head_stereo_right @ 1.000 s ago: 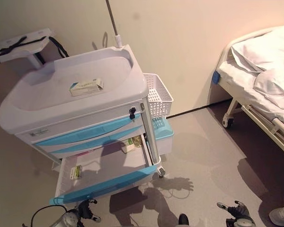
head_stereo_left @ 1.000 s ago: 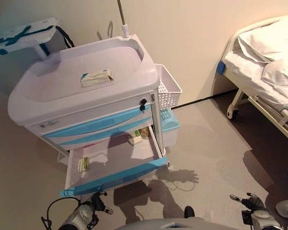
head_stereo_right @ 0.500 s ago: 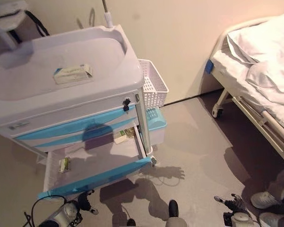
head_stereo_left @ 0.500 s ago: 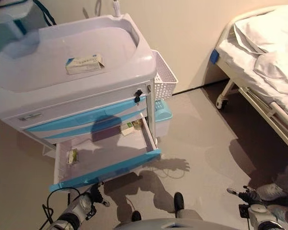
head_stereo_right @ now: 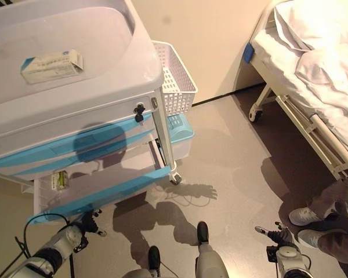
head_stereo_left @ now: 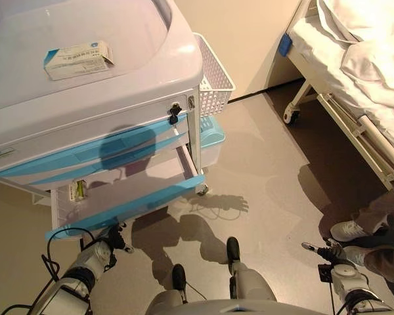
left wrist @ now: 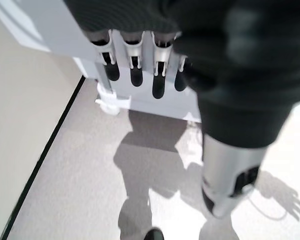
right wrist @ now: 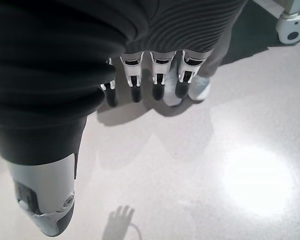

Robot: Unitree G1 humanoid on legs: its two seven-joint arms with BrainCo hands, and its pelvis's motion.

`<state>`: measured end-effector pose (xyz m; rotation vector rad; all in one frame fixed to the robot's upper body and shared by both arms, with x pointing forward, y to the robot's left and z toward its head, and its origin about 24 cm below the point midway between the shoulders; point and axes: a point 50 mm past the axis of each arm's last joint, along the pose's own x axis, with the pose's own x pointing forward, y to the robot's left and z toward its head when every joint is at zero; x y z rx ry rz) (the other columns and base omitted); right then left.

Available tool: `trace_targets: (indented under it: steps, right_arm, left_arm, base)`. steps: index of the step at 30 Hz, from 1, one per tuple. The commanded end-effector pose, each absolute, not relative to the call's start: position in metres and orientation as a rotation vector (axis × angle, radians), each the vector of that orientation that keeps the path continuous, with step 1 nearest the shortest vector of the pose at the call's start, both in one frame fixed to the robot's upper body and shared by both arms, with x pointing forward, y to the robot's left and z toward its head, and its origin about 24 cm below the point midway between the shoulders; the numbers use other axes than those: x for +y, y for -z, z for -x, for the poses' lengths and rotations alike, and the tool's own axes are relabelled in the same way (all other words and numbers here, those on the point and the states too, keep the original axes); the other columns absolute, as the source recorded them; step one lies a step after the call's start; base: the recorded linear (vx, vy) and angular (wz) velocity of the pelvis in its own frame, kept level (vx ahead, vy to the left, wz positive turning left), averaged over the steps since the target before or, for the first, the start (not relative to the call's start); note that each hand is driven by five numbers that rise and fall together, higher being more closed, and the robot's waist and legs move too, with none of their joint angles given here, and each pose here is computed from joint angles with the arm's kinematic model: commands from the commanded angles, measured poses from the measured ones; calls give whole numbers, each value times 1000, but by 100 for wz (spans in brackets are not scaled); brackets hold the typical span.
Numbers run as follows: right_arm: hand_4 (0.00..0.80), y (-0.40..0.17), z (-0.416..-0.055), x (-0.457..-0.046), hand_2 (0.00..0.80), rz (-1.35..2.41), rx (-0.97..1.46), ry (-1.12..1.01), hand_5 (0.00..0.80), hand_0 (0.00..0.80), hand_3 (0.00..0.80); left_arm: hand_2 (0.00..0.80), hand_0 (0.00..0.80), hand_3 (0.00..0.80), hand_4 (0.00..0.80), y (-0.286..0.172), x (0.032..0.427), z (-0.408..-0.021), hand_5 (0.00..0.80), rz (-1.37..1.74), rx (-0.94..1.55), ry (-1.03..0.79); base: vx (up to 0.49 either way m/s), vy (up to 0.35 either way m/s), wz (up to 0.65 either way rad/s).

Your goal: Open the drawer and pick up the medicine

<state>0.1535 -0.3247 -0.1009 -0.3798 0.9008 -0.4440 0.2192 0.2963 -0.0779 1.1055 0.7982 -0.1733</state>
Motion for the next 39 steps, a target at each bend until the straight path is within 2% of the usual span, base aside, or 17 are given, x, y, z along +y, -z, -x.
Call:
trace_targets:
  steps: [1,16,28,39]
  right_arm:
    - [0,88,-175,-326,0,387,807,444,0,0,0]
    - [0,87,-180,-322,0,400,795,414,0,0,0]
    - [0,88,-180,-319,0,405,794,373,0,0,0]
    - [0,87,-183,-317,0,412,782,345,0,0,0]
  left_arm:
    - [0,0,0,0,35,326,-254,0,-1122,691,-33]
    - [0,0,0,0,6,344,-270,0,-1160,629,-135]
    - [0,0,0,0,-64,371,-300,0,-1225,464,-289]
    - [0,0,0,0,-113,382,-315,0,-1305,374,-358]
  base:
    - [0,0,0]
    - [0,0,0]
    - [-25,-1,0]
    - [-6,0,0]
